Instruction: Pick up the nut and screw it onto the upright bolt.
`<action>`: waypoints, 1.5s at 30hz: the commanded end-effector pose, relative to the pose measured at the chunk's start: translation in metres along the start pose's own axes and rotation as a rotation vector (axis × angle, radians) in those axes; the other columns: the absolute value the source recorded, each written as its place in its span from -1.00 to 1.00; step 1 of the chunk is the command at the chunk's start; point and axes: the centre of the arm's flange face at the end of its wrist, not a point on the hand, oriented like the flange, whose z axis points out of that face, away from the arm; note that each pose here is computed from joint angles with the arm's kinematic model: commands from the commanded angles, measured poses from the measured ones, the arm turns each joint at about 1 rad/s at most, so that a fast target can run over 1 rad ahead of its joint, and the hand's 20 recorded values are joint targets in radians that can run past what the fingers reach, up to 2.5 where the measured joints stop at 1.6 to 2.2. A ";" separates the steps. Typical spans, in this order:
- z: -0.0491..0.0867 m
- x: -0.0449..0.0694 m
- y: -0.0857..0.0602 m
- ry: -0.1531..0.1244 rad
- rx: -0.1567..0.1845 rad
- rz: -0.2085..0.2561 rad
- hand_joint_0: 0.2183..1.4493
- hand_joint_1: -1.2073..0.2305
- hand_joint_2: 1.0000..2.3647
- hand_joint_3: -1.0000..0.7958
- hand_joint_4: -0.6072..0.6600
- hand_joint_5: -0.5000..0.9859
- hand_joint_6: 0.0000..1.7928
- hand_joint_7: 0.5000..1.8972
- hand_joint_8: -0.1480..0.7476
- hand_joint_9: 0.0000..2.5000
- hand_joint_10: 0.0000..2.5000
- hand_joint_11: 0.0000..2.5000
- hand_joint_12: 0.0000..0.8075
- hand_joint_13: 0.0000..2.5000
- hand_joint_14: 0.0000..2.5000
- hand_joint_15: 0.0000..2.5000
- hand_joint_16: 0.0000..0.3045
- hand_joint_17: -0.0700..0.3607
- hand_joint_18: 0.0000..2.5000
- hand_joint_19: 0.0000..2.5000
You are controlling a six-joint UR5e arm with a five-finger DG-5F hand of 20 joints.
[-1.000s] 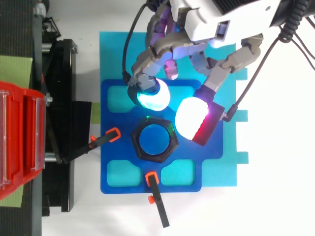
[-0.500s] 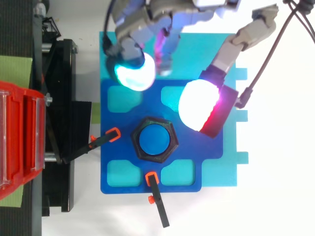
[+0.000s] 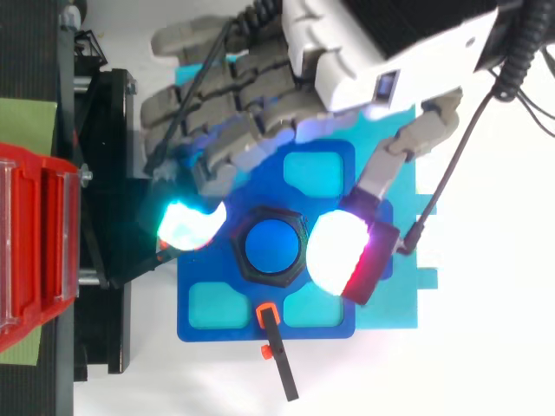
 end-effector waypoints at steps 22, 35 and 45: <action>0.007 0.023 0.008 0.011 0.021 0.054 -0.64 0.35 -1.00 -0.44 -0.02 -0.67 -0.44 -0.94 -0.30 -0.86 -1.00 -1.00 -0.20 -0.92 -1.00 -1.00 -0.70 -0.19 -1.00 -1.00; -0.002 0.037 0.000 -0.012 0.042 0.048 -0.64 0.34 -1.00 -0.44 0.00 -0.66 -0.44 -0.93 -0.28 -0.85 -1.00 -1.00 -0.18 -0.90 -1.00 -1.00 -0.70 -0.20 -1.00 -1.00; -0.001 0.041 0.001 -0.012 0.069 0.059 -0.64 0.38 -1.00 -0.44 0.01 -0.66 -0.44 -0.92 -0.27 -0.86 -1.00 -1.00 -0.18 -0.90 -1.00 -1.00 -0.71 -0.21 -1.00 -1.00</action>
